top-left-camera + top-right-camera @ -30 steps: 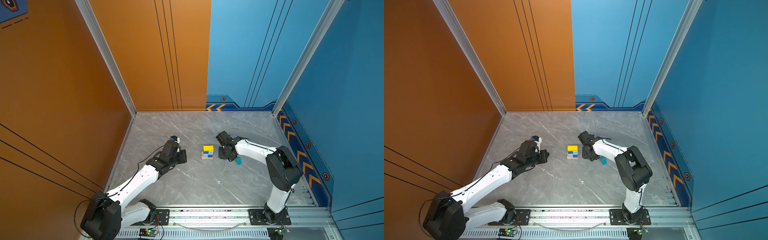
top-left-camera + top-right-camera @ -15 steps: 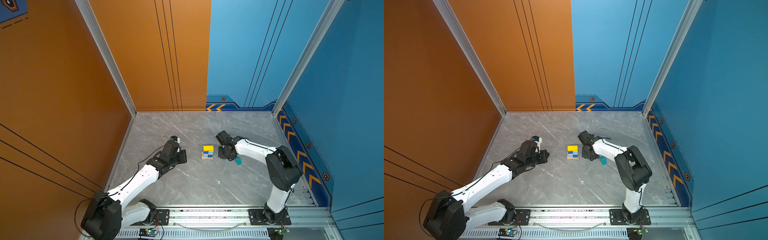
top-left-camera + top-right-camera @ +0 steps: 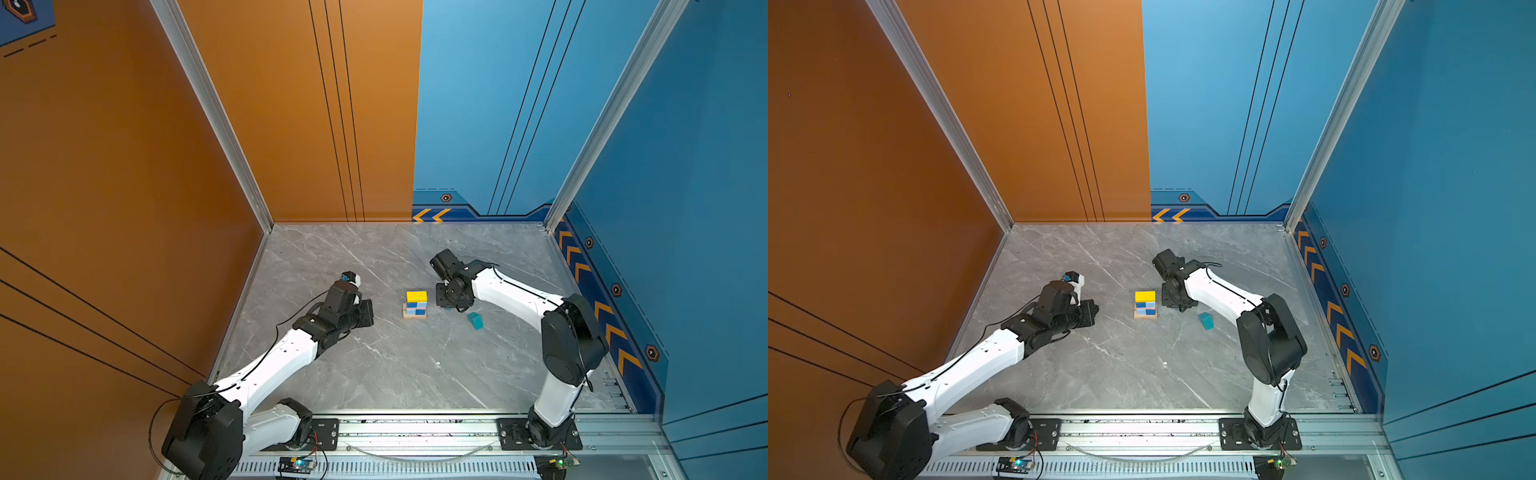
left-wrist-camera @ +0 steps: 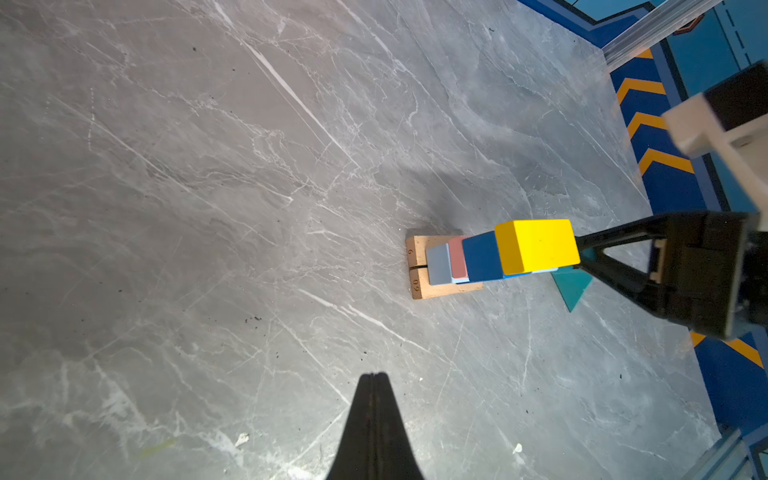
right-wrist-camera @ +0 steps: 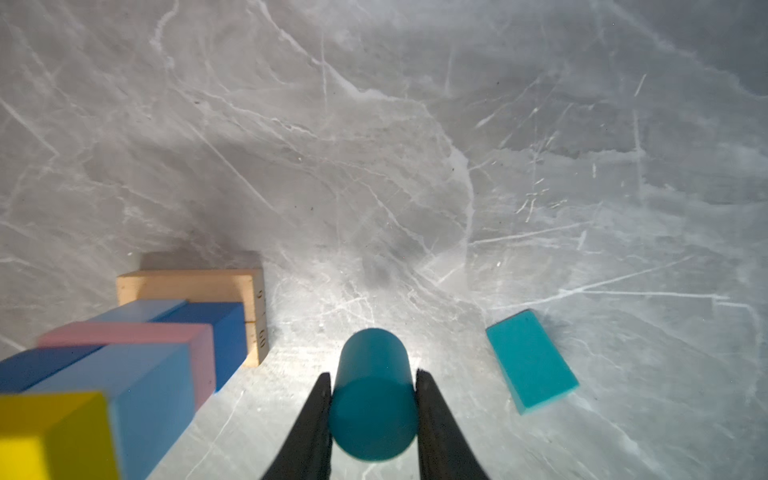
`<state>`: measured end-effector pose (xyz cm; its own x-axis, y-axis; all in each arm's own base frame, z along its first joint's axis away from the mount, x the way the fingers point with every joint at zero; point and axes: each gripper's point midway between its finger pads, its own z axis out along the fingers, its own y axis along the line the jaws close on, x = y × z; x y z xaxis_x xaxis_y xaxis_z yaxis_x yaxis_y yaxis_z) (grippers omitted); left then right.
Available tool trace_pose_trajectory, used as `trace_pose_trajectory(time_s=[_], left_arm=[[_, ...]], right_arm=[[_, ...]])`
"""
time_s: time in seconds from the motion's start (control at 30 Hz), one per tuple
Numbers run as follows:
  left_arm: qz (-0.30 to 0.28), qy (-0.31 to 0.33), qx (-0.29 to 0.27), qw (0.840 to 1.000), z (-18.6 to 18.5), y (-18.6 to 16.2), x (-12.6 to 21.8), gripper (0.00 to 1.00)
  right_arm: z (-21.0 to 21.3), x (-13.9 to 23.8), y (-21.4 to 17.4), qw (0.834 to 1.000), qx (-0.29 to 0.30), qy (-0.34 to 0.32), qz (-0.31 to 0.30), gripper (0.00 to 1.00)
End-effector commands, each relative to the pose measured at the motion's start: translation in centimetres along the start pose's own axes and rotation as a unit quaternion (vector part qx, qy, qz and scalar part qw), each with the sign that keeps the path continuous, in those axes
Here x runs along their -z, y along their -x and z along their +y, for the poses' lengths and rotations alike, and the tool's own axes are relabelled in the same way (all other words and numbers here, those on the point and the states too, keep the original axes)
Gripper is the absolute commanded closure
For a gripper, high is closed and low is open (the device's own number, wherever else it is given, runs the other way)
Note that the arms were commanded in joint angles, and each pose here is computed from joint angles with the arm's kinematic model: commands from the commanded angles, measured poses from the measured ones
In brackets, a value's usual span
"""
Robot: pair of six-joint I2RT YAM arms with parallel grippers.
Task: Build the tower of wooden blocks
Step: 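Lift the teal cylinder with the right gripper and carry it over the stack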
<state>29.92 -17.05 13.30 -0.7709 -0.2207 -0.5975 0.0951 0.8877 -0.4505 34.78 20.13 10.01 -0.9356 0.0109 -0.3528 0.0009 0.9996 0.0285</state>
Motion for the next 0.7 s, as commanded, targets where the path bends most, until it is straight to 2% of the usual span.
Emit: trace_pose_trajectory(time_s=[0.0,0.33,0.67], left_arm=[[-0.010,-0.007,-0.007,1.000,-0.3,0.9,0.9,1.00],[-0.015,-0.014,-0.005,1.000,0.0,0.9,1.2,1.00],[-0.017,-0.015,-0.005,1.000,0.3,0.8,1.3,1.00]], right_arm=[[-0.5,3.7,0.5,0.999,0.027,-0.015,-0.015,0.75],[1.5,9.2,2.4,0.998,0.062,0.003,-0.032,0.79],[5.8,10.3,2.3,0.993,0.114,0.037,-0.013,0.81]])
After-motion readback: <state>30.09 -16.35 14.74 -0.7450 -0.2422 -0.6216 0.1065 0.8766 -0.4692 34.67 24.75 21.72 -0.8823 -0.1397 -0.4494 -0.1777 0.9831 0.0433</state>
